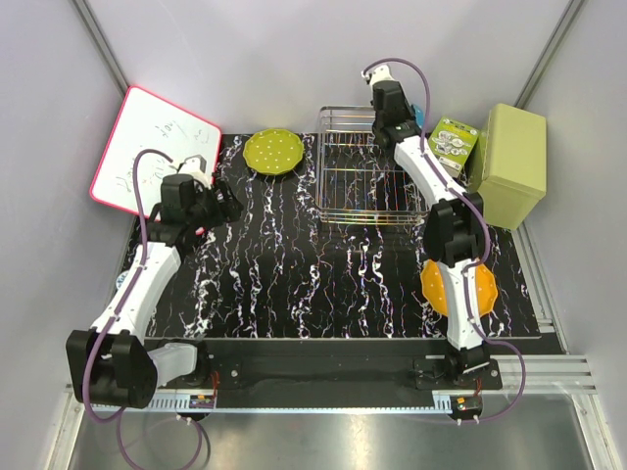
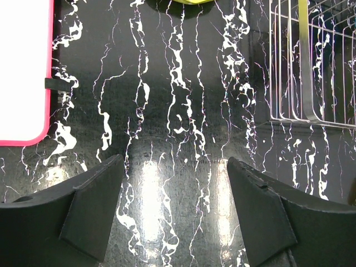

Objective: Load the plates into the dish rack

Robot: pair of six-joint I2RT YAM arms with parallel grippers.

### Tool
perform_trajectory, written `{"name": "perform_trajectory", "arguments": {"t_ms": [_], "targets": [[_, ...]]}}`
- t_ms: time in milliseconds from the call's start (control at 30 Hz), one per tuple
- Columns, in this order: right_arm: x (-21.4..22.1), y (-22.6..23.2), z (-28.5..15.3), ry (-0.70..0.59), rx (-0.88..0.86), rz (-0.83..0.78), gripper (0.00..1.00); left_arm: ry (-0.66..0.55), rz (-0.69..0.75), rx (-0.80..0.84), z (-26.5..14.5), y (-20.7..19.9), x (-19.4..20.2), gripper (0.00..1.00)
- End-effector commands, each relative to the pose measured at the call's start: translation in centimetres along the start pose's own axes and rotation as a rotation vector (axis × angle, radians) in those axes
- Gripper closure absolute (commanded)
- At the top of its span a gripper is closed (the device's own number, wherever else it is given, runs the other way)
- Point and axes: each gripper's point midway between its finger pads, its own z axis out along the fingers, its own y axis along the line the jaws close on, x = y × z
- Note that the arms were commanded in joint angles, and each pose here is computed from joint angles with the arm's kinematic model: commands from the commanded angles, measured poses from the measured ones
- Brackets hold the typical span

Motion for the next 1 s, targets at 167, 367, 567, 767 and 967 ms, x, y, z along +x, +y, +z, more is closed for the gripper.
{"name": "perform_trajectory", "arguments": {"t_ms": [167,367,567,767,967], "targets": [[-2.7,-2.2,-0.2,-0.080,0.095,0.064,1.00,-0.061,0.002,0.022,0.0,-0.3,-1.4,0.20],[-0.9,-0.8,0.2,-0.029,0.071,0.084,1.00,-0.051,-0.001,0.023,0.5,-0.3,-1.5,0.18],[0.1,-0.8,0.3,-0.005,0.081,0.108,0.80,-0.021,0.007,0.010,1.6,-0.1,-2.0,0.18],[-0.1,-1.6,0.1,-0.009,0.086,0.106,0.61,-0.019,0.005,0.012,1.6,-0.3,-2.3,0.18],[-0.9,-2.8,-0.8,-0.027,0.092,0.091,0.36,-0.014,0.050,0.015,2.6,-0.1,-2.6,0.16]]}}
